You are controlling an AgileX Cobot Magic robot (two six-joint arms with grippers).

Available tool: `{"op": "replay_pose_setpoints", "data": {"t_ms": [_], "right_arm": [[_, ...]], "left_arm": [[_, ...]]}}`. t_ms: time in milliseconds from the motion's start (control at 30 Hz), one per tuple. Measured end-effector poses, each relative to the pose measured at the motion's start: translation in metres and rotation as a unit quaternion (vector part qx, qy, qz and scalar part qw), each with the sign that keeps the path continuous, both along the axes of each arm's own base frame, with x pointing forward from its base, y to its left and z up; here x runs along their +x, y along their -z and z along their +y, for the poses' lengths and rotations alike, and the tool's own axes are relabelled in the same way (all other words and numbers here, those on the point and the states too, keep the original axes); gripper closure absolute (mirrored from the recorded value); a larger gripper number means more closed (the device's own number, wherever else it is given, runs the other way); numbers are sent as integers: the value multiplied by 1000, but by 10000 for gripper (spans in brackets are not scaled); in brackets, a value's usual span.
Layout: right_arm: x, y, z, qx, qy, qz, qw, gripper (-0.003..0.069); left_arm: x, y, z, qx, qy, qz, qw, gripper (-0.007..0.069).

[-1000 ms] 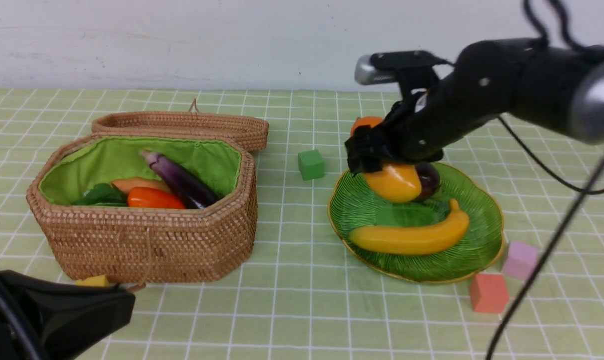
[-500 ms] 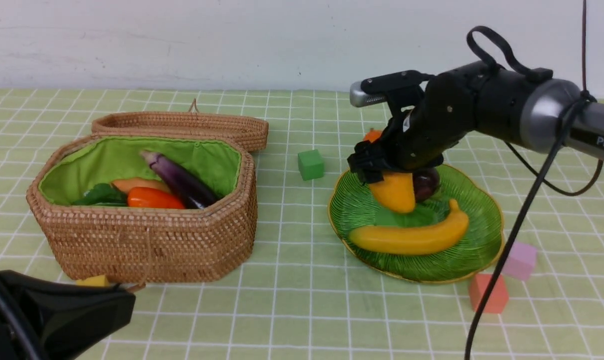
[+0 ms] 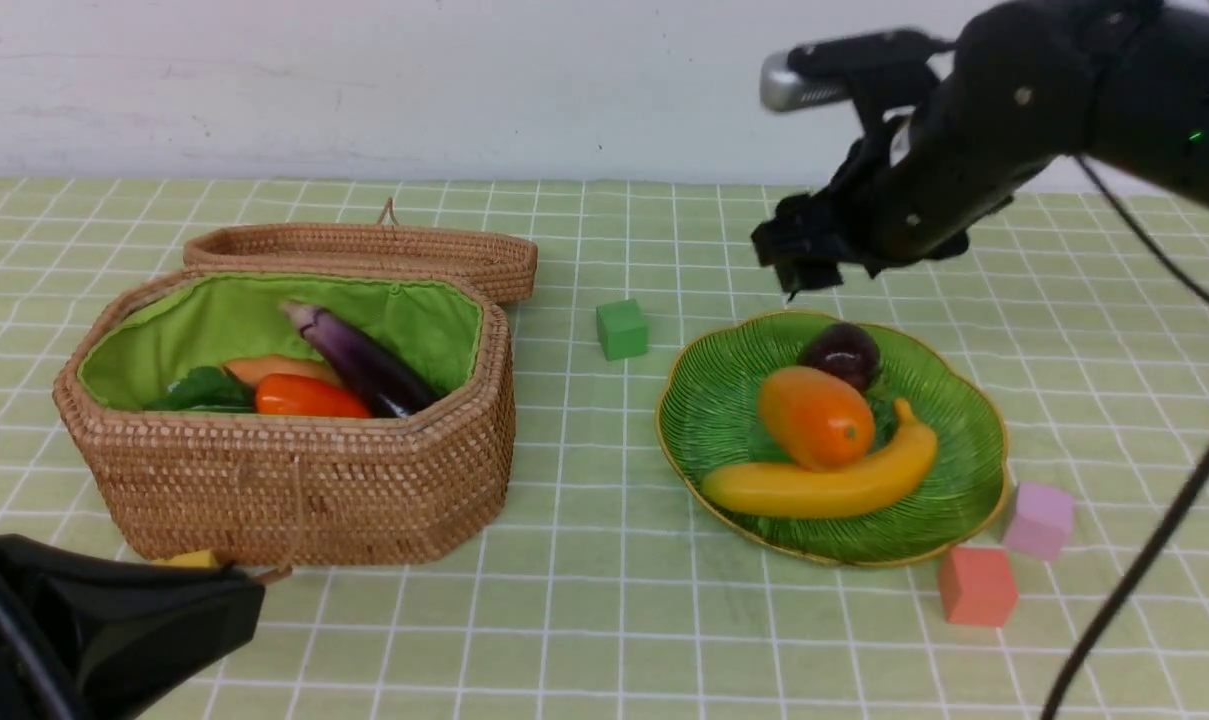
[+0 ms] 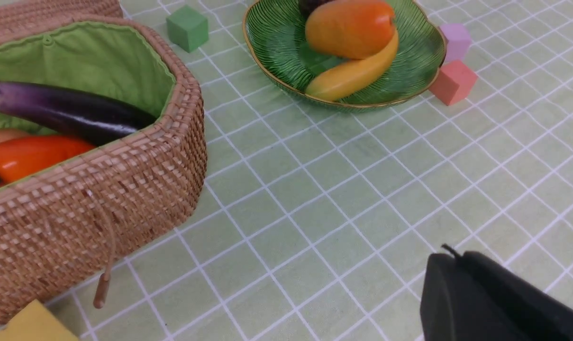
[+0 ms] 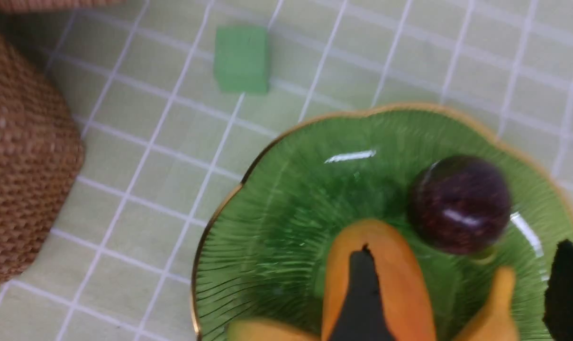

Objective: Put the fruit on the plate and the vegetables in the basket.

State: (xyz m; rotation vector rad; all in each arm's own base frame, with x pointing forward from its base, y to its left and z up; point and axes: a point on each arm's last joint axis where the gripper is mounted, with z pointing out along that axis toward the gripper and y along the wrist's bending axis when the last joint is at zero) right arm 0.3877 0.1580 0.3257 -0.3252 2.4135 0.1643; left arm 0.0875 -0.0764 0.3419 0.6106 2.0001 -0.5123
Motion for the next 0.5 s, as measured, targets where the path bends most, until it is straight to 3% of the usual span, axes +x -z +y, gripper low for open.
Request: {"op": "replay_pose_setpoints", "data": {"t_ms": [267,400,433,500], "right_arm": [[-27,-19,-12,-22,5,48,999,231],[-76,-64,-31,-22,0,77,997,410],[-79,-65,-32,-22,0,78,997,420],[-108,-83,-43,-13,-2,71,997,537]], "left_arm": [[-1,-1,1,-2,0,-3,1000,633],[-16,-9,14,-37,0,-42,998,633],[-17,-10,15,-39,0,-45,998,634],[-34,-10,30,-77,1,-87,993,638]]}}
